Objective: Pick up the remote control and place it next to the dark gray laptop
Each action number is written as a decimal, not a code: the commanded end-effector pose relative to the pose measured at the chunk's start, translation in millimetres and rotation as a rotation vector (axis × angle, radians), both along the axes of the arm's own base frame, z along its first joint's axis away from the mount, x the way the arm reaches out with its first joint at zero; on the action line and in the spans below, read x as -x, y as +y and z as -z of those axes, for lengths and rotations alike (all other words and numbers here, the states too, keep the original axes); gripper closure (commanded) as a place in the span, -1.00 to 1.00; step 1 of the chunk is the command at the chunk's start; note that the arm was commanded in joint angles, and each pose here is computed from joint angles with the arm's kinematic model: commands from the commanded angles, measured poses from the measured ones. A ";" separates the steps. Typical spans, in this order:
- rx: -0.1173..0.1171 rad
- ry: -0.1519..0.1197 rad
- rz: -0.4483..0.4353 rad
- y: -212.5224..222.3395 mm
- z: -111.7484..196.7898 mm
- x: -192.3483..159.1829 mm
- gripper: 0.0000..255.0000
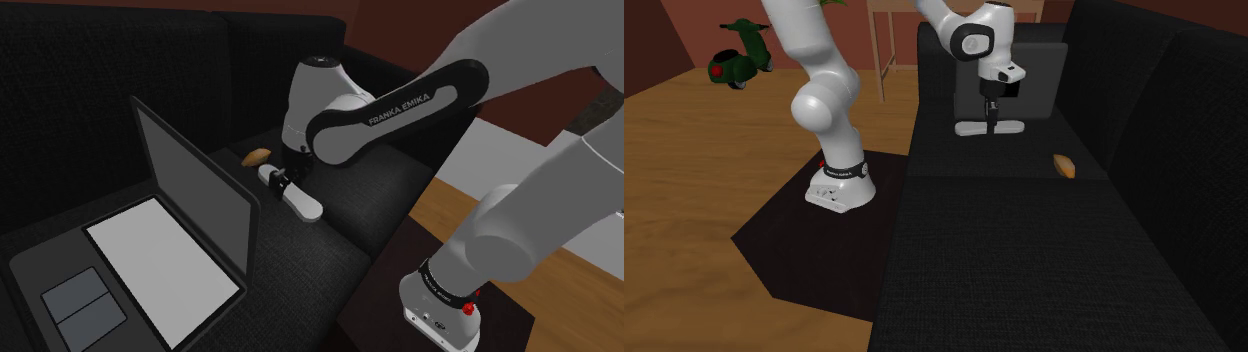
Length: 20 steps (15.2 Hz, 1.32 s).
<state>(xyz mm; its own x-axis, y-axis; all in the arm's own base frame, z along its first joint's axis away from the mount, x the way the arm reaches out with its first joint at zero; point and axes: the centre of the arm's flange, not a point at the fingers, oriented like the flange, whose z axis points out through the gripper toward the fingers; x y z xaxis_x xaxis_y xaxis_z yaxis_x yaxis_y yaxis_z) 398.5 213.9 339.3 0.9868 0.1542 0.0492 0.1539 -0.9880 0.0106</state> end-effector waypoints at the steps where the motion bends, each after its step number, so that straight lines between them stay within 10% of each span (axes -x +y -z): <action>1: -0.001 -0.001 0.000 0.5 10.5 0.2 1.00; 16: -0.001 -0.001 0.000 0.5 49.7 0.2 1.00; 17: -0.001 -0.001 0.000 0.5 49.7 0.2 -1.00; 20: -0.001 -0.001 0.000 0.5 49.7 0.2 -1.00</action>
<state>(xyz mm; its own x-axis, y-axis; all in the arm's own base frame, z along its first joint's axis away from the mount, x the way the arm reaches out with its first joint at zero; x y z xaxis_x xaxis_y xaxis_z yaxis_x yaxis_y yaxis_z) 398.4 214.4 289.6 0.9867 0.1543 0.0502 0.1540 -0.9880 0.0101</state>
